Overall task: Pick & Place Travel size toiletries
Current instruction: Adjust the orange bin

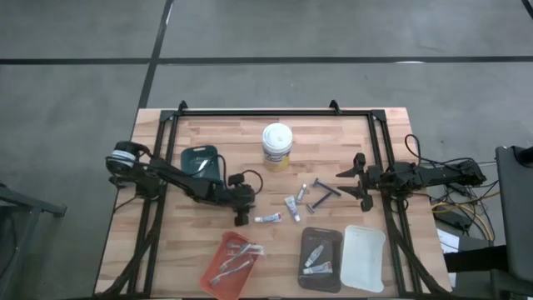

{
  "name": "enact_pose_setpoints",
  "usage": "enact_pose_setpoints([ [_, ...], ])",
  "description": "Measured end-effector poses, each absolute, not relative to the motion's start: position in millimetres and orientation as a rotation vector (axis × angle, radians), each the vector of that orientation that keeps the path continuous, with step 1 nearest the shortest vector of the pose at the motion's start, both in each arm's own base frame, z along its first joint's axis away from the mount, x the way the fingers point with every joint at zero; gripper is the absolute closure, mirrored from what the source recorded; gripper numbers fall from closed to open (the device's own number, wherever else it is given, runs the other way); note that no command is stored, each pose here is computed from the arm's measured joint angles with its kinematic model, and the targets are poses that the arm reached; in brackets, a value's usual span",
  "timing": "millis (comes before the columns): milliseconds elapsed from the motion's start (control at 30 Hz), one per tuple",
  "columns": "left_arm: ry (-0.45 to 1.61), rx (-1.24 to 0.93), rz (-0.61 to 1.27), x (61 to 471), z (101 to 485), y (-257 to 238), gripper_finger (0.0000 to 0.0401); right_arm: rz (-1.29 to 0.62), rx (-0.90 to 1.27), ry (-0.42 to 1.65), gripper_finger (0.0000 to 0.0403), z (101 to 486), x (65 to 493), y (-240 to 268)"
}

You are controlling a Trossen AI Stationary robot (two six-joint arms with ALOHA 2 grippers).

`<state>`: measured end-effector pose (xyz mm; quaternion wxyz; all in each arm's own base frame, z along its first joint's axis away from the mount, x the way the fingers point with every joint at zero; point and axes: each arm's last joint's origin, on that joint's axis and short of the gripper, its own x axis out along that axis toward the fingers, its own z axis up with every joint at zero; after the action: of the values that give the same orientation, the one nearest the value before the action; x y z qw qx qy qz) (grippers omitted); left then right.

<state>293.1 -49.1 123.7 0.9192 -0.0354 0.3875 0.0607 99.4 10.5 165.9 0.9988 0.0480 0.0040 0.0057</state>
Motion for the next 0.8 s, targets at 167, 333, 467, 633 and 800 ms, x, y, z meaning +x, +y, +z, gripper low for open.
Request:
enact_pose_setpoints([
  [167,0.806,-0.008,-0.020,304,131,-63,0.0236,0.011,0.096,0.008,0.0207,166,99,11],
  [333,0.803,0.005,-0.055,305,140,-69,0.0236,0.011,0.096,0.008,0.0207,166,99,11],
  [467,0.798,-0.012,-0.088,307,143,-76,0.0236,0.011,0.096,0.008,0.0207,166,99,11],
  [633,0.820,0.000,-0.123,306,137,-90,0.0236,0.011,0.096,0.008,0.0207,166,99,11],
  [800,0.804,0.003,-0.141,307,140,-98,0.0236,0.011,0.096,0.008,0.0207,166,99,11],
])
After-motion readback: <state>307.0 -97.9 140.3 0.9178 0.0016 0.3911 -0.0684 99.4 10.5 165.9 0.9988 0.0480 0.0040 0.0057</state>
